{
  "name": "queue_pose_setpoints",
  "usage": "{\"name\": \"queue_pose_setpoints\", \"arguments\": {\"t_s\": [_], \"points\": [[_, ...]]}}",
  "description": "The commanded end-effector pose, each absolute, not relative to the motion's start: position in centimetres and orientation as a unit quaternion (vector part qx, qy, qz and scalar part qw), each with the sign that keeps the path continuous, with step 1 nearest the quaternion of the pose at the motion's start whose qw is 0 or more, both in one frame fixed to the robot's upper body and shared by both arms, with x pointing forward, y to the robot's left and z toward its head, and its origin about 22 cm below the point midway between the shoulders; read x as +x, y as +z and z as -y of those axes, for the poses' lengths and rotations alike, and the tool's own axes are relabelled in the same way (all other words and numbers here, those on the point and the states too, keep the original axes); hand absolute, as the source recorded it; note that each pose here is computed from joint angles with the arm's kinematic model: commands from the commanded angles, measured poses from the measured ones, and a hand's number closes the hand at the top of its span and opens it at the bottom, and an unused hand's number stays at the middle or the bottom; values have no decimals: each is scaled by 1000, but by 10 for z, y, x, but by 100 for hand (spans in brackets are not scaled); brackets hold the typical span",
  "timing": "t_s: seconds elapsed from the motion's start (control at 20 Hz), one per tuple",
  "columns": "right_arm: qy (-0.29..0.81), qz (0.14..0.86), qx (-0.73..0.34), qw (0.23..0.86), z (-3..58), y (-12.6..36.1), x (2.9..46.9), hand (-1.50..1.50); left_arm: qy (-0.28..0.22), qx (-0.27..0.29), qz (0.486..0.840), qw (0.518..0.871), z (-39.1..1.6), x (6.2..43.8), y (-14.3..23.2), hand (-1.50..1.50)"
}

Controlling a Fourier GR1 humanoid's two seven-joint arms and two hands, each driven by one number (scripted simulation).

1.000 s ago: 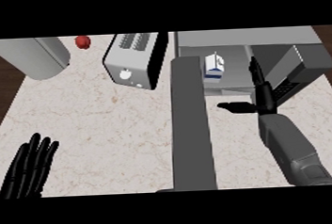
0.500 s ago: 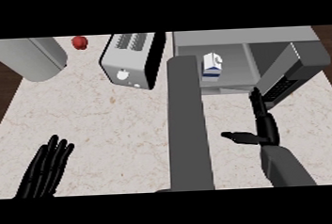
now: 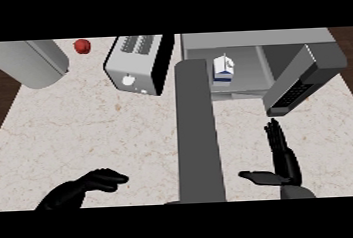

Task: Pick up the milk, place it into the microwave and close the microwave

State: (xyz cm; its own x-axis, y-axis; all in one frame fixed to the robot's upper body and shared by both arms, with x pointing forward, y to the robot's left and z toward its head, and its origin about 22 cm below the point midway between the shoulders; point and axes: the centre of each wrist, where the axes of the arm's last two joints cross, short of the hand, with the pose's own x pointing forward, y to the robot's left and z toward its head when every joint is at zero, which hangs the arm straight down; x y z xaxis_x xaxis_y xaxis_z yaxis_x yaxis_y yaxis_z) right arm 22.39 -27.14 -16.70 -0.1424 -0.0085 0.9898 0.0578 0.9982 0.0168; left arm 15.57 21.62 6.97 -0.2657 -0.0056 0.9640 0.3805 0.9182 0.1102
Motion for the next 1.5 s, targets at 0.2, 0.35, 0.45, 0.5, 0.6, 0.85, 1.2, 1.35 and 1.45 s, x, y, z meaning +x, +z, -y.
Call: {"name": "queue_pose_setpoints", "arguments": {"t_s": [0.2,0.35,0.45,0.5,0.6,0.85,1.2,1.35,1.45], "points": [[-49,775,13,630,282,-164,159,-150,-194,-151,759,603,-209,177,54,150],[-55,778,2,626,302,-168,132,-150,-220,-152,754,601,-191,197,60,150],[-53,780,-1,624,297,-165,142,-150,-248,-168,747,593,-190,214,64,150],[-51,774,-3,631,315,-157,129,-150,-254,-181,746,588,-161,203,75,150],[-54,775,6,630,304,-160,113,-150,-298,-192,724,592,-154,208,53,150],[-54,780,-5,623,319,-146,107,-150,-359,-229,673,605,-120,226,35,150],[-43,798,0,601,340,-126,74,-150,-411,-208,688,560,-70,226,22,150],[-45,808,30,587,329,-125,81,-150,-426,-197,678,565,-43,223,8,150],[-29,816,44,576,334,-104,93,-150,-435,-199,663,576,-28,224,3,150]]}}
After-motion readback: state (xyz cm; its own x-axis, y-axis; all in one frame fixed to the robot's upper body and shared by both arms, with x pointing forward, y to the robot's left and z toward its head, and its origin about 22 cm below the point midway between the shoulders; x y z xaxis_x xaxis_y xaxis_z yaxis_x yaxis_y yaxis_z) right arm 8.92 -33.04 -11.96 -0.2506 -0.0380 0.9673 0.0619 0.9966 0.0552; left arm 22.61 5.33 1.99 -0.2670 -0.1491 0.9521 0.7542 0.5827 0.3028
